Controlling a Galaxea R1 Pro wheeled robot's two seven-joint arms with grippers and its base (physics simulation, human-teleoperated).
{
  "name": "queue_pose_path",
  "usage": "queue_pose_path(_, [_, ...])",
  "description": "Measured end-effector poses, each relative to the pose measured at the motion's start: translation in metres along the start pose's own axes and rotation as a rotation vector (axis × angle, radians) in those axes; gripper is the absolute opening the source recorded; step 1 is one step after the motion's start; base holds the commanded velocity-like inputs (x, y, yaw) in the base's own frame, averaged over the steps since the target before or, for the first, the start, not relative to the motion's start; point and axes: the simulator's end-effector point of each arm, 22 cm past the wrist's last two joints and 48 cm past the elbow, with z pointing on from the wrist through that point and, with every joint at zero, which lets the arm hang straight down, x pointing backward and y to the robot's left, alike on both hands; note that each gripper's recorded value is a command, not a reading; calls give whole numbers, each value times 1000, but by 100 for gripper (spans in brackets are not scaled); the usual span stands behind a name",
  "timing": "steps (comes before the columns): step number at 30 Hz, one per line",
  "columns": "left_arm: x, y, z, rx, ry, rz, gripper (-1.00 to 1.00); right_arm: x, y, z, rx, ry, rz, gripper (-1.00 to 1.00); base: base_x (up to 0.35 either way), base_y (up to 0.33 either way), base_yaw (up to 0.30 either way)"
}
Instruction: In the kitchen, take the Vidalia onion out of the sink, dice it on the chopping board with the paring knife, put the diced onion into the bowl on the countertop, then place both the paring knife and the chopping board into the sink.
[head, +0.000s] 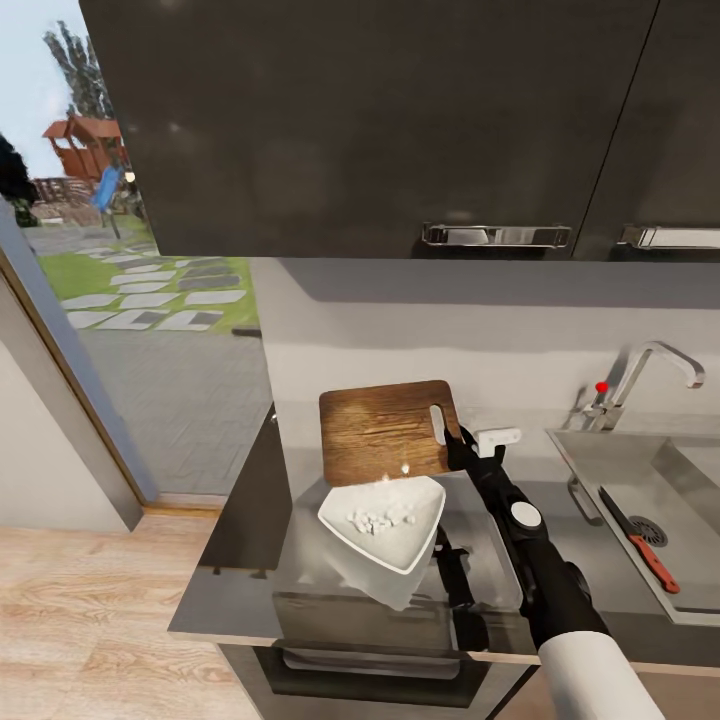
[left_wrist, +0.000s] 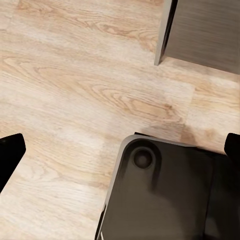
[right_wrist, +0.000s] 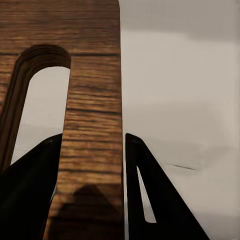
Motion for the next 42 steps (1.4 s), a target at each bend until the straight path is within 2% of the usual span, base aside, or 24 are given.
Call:
queue_pose_path(16, [0, 0, 0, 0, 0, -1, 100, -1, 2, 0, 6, 6, 8, -100, 0, 0, 0])
queue_pose_path(19, [0, 0, 0, 0, 0, -1, 100, 6, 2, 0, 10, 71, 22, -100, 0, 0, 0])
queue_pose_path(28, [0, -1, 0, 1, 1, -1, 100, -35, -8, -13, 30, 201, 54, -100, -126, -50, 0])
queue_pose_path(42, [1, -1, 0, 0, 2, 0, 100, -38, -5, -14, 26, 208, 58, -100, -302, -132, -15])
